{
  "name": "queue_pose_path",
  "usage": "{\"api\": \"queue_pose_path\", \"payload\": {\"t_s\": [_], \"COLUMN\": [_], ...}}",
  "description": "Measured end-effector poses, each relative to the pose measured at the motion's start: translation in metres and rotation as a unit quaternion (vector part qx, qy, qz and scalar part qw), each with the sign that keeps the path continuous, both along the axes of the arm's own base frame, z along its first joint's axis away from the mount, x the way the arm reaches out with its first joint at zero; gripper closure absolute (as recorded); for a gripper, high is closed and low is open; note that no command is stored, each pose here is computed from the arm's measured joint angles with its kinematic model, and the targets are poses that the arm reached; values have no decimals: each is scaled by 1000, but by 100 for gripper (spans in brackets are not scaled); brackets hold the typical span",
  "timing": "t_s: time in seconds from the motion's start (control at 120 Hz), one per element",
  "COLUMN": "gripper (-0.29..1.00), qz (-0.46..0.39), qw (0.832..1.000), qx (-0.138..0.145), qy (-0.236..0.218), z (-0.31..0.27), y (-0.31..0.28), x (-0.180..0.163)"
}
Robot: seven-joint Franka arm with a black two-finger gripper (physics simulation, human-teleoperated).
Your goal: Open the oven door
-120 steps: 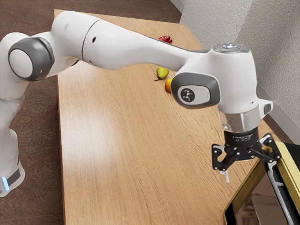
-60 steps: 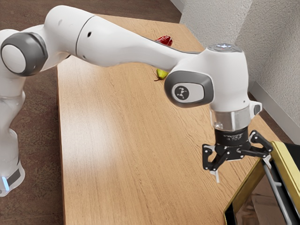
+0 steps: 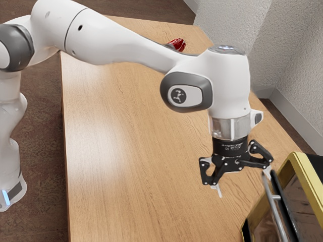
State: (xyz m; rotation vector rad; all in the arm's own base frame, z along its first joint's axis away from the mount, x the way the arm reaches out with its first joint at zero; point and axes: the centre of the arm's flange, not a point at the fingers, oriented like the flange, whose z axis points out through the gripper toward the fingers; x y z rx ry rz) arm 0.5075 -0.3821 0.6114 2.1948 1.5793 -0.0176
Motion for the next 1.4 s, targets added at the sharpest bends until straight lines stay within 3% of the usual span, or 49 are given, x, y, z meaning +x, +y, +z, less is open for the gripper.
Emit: {"api": "queue_pose_path", "payload": {"t_s": [0.683, 0.775, 0.9, 1.033, 1.133, 1.275, 1.4], "gripper": [36, 24, 10, 4, 2, 1, 0], "qz": [34, 127, 167, 241, 297, 388, 423], "qw": [999, 992, 986, 970, 955, 918, 895], "qx": [3, -6, -9, 4, -9, -10, 8], "qy": [26, 16, -5, -14, 3, 79, 144], "z": [-5, 6, 29, 50, 99, 116, 94], "y": [29, 113, 140, 214, 278, 363, 378], "x": [-80, -64, -74, -43, -21, -28, -40]}}
